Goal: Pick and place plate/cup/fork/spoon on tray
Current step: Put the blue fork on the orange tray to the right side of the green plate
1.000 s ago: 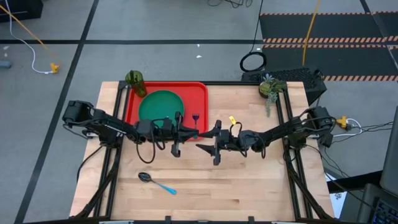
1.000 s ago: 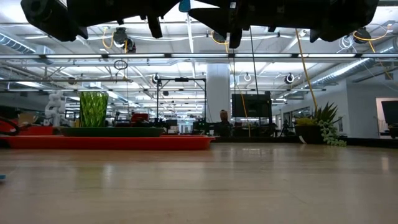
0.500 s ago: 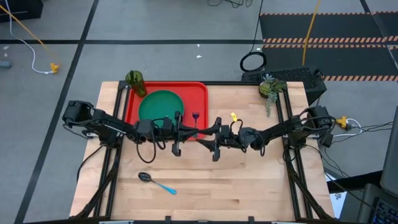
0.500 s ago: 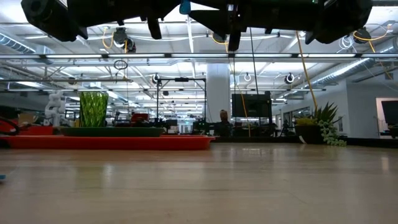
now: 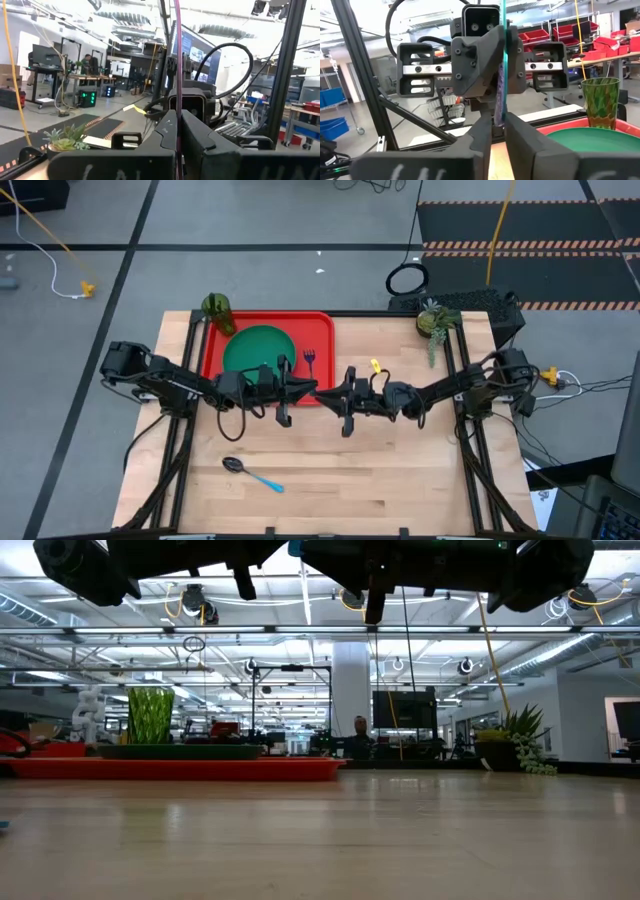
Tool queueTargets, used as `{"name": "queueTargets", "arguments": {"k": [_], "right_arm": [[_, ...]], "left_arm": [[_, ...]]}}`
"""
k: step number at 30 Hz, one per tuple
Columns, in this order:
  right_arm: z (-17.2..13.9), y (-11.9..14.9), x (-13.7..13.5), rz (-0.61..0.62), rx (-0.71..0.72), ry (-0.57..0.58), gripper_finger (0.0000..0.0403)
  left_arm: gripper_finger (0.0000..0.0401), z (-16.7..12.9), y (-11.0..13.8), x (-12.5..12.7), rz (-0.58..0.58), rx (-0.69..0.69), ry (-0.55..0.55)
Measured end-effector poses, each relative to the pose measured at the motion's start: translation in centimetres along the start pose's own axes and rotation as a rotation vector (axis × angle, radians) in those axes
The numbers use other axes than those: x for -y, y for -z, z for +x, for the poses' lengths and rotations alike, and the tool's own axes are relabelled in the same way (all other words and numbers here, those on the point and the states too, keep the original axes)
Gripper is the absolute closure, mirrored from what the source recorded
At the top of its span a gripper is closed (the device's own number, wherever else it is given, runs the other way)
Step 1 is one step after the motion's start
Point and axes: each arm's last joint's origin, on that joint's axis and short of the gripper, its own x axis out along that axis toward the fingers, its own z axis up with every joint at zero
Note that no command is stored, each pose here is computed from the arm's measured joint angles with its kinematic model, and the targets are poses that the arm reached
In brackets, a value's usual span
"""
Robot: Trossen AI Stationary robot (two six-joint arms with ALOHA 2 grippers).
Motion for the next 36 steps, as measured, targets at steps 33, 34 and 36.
{"name": "queueTargets", "arguments": {"k": [33,34,36], "right_arm": [[0.2,-0.4,0.6,0.072,0.019,-0.058,0.0366],[0.2,-0.4,0.7,0.075,0.019,-0.056,0.0364],[0.2,-0.4,0.7,0.074,0.017,-0.056,0.0357]], "left_arm": [[0.0395,1.9,1.1,-0.3,-0.019,0.017,0.001],[0.0396,1.9,1.1,-0.3,-0.019,0.015,0.0],[0.0396,1.9,1.1,-0.3,-0.019,0.015,0.0]]}}
